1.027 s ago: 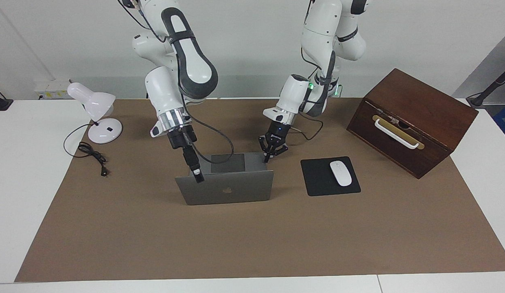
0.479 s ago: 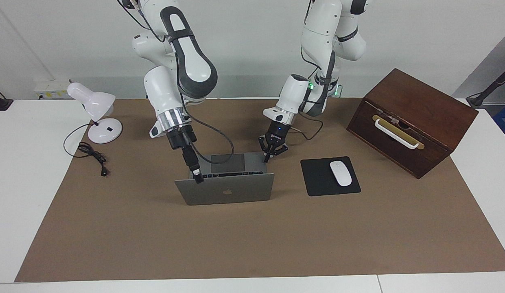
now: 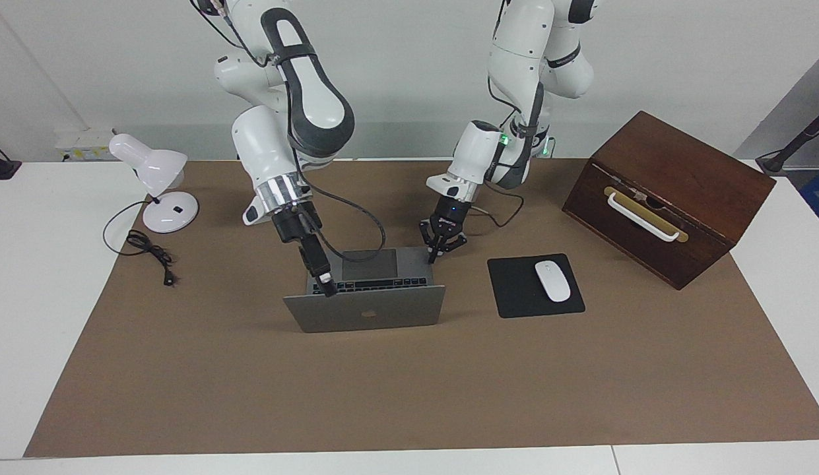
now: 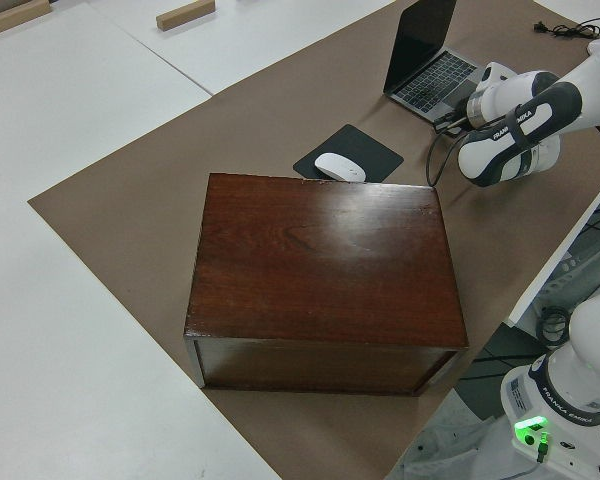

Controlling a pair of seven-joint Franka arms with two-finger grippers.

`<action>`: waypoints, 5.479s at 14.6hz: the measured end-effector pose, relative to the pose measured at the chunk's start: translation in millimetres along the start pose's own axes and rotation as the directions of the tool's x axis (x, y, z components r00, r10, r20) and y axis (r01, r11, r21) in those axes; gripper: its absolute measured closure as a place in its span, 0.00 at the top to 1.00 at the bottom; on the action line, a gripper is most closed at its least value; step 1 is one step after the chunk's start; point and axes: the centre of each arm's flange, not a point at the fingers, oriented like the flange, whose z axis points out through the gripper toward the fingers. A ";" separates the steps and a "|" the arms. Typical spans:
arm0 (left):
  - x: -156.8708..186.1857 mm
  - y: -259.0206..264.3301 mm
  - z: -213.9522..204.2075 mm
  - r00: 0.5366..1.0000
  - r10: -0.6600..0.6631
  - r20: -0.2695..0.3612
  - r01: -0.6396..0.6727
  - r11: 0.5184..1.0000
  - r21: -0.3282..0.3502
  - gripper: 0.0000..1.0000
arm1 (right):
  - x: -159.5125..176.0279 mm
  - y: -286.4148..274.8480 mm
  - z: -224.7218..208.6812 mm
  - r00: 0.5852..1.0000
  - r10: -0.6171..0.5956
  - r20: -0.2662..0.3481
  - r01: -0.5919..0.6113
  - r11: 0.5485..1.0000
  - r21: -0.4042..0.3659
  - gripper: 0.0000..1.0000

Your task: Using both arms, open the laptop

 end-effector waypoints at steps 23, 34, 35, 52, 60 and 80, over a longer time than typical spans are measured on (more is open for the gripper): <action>2.3 10.3 -1.1 1.000 -0.024 -0.009 0.024 1.000 -0.013 0.01 | 9.2 -31.3 -5.2 0.875 -0.430 0.223 0.453 0.890 -0.059 1.00; 16.5 13.7 -14.3 0.997 -0.056 -0.049 0.054 0.998 -0.027 0.01 | 47.4 -47.3 -83.4 0.725 -0.488 0.486 0.667 0.674 -0.318 1.00; 15.9 13.0 -15.2 0.997 -0.058 -0.047 0.057 0.998 -0.026 0.01 | 57.2 -48.7 -99.2 0.717 -0.484 0.501 0.678 0.650 -0.343 1.00; 142.7 -89.0 -188.7 0.887 -0.059 0.458 0.026 0.997 0.078 0.01 | 166.1 -56.7 -222.1 0.530 -0.607 0.593 0.840 0.277 -0.466 1.00; 183.0 -214.5 -281.6 0.853 -0.095 0.513 0.004 0.985 0.175 0.01 | 163.8 -89.0 -212.5 0.569 -0.525 0.633 0.821 0.317 -0.476 1.00; 263.0 -294.8 -360.9 0.827 -0.299 0.475 0.166 0.939 0.301 1.00 | 171.5 -76.2 -205.0 0.601 -0.463 0.651 0.799 0.344 -0.492 1.00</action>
